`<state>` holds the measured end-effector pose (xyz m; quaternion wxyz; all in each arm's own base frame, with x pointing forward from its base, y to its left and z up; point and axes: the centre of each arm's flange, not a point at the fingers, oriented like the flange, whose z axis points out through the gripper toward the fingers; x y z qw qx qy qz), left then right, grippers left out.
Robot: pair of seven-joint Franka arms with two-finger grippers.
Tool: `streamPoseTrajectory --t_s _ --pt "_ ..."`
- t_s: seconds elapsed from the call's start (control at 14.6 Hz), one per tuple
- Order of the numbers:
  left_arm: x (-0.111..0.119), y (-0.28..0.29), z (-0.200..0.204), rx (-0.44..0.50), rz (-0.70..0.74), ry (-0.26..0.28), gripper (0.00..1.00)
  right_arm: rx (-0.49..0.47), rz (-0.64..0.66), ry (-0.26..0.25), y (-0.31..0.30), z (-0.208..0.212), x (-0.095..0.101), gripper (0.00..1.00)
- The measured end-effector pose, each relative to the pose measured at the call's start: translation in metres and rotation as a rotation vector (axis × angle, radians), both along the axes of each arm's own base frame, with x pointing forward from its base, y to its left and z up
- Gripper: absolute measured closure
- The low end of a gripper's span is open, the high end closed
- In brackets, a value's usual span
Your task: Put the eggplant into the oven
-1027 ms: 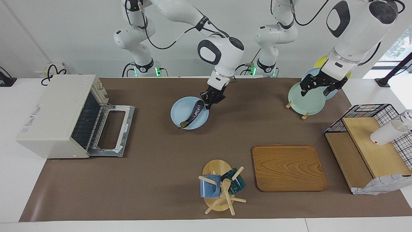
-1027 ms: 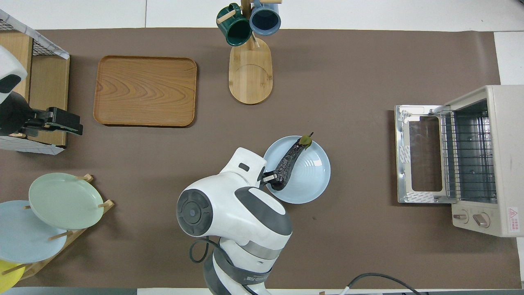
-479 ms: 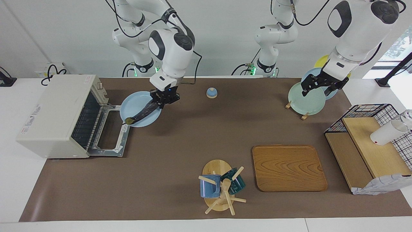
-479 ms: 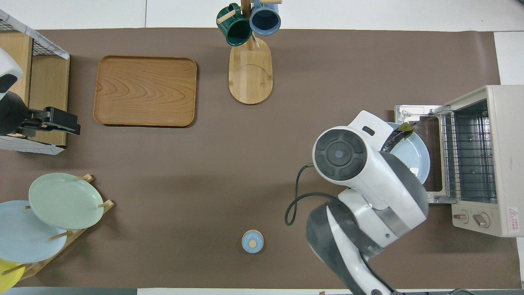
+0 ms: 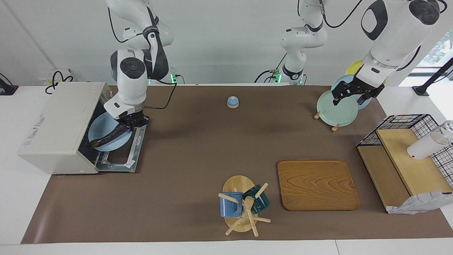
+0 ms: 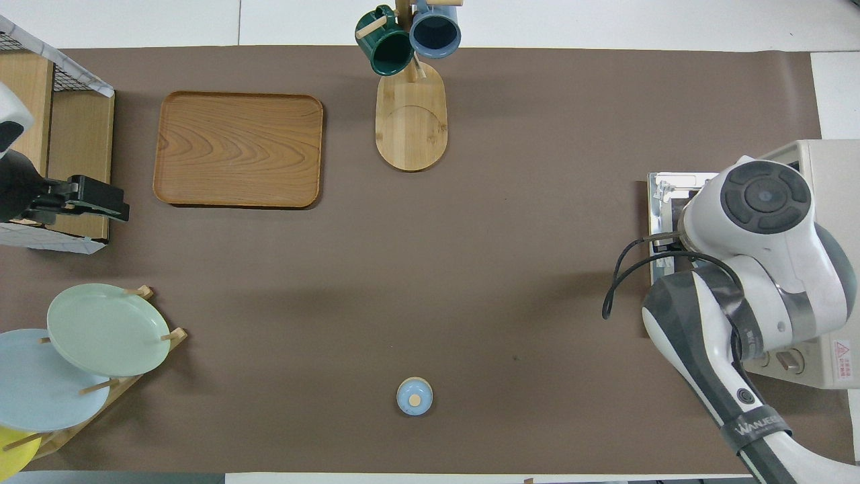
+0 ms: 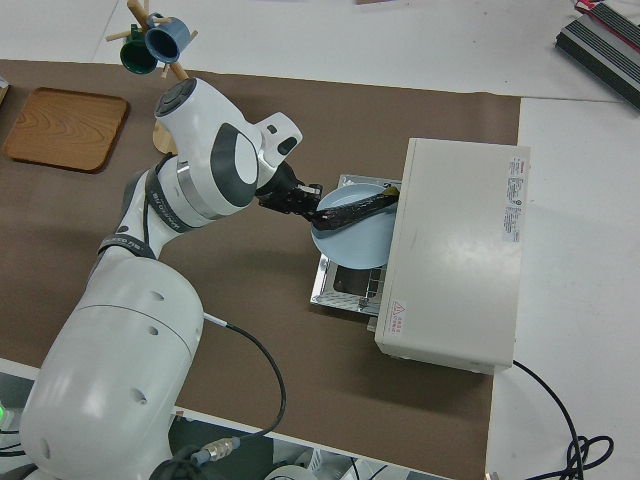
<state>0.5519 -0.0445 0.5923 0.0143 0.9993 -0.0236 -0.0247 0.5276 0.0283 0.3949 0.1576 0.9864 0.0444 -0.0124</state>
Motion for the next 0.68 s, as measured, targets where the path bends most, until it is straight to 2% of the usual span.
streamPoseTrajectory --t_s 0.27,0.68 --pt "0.0 0.0 0.0 0.0 0.0 0.0 0.0 0.02 0.052 0.001 -0.053 -0.012 -0.007 0.97" --pt "0.0 0.0 0.0 0.0 0.0 0.0 0.0 0.02 0.057 0.002 -0.051 -0.012 -0.01 0.97"
